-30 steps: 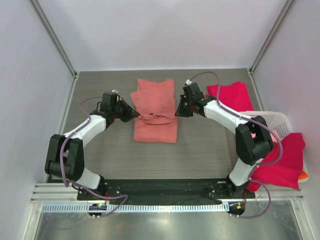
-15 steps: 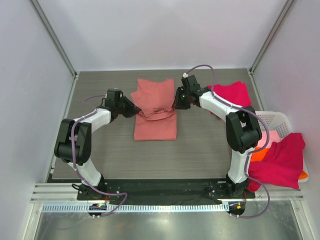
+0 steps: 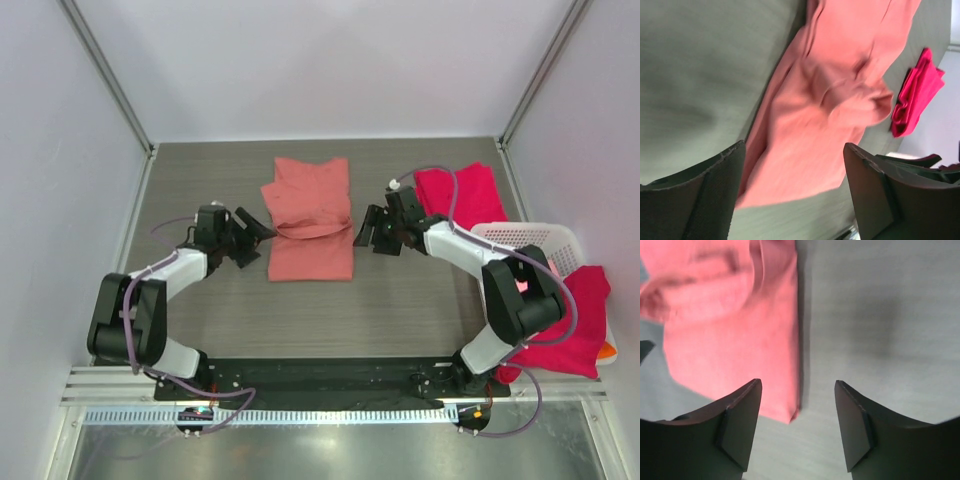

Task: Fold and stack the t-shirts
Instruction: Fold the tshirt

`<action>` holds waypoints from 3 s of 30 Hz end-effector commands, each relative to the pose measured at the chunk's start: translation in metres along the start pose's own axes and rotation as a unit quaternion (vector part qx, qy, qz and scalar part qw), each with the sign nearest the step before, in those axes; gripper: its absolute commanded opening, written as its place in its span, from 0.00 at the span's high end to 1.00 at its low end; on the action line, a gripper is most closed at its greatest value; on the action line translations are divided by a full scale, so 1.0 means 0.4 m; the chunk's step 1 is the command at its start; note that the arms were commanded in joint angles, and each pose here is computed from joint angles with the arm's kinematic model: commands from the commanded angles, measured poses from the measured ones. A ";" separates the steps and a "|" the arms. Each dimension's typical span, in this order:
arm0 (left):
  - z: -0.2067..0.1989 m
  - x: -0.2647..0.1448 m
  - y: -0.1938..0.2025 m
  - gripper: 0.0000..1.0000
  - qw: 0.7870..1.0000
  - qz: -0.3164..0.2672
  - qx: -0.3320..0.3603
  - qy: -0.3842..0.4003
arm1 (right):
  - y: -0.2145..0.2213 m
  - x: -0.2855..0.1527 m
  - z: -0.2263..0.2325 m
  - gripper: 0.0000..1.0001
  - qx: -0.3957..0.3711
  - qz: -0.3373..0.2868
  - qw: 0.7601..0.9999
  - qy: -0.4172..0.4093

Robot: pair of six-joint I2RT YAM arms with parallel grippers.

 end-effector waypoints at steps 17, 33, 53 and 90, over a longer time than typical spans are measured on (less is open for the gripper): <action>0.094 -0.065 0.147 0.39 0.998 0.060 0.019 0.008 | 0.209 0.041 -0.019 0.51 0.087 0.092 0.987 -0.098; 0.129 -0.039 0.194 0.57 0.996 0.092 0.007 0.006 | 0.208 0.043 -0.019 0.98 0.093 0.089 0.987 -0.098; 0.060 -0.032 0.173 1.00 0.994 0.099 0.015 0.037 | 0.133 0.002 0.051 0.99 0.058 0.061 0.992 -0.097; -0.103 -0.316 0.223 1.00 0.992 0.053 0.067 0.093 | 0.101 -0.265 0.074 0.99 -0.012 -0.011 0.995 -0.100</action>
Point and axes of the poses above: each gripper's point midway between its finger pads, its own x axis out along the fingers, its own z axis along the line the jaws close on, y = z × x, the point moved 5 cm from there along -x, back along the fingers, and after that the axes turned 10 degrees about x, right-handed, at the moved point
